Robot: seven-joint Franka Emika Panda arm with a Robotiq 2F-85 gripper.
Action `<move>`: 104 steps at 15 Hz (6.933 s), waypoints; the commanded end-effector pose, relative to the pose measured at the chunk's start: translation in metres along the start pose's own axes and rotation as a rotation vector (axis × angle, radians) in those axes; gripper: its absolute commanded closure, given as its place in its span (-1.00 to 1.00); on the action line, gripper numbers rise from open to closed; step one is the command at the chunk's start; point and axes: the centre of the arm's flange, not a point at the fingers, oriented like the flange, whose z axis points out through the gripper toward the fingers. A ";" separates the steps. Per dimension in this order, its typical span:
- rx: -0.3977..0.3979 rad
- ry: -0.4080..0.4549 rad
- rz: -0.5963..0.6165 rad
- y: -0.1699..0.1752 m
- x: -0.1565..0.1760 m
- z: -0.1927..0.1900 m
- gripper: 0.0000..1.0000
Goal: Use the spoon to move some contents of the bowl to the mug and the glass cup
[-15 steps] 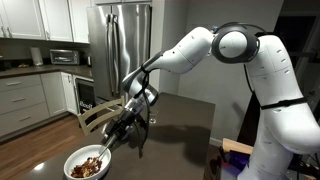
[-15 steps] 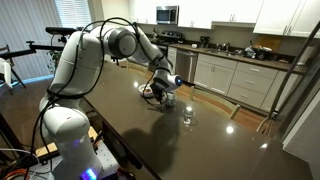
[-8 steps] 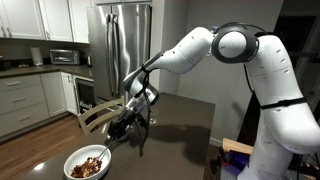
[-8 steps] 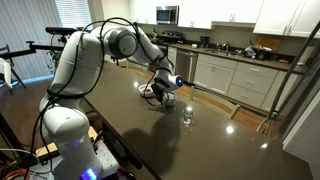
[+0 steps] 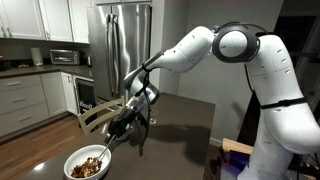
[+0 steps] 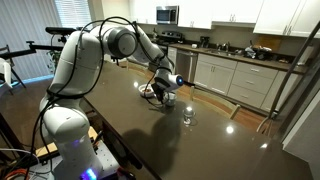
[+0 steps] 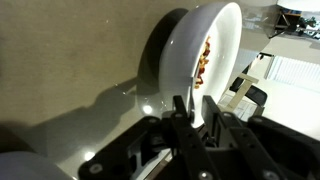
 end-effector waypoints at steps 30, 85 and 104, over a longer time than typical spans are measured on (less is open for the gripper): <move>0.004 -0.013 0.026 -0.005 -0.016 -0.011 0.31; -0.054 0.059 0.003 -0.025 -0.028 -0.090 0.94; -0.018 0.114 -0.031 -0.049 -0.022 -0.135 0.94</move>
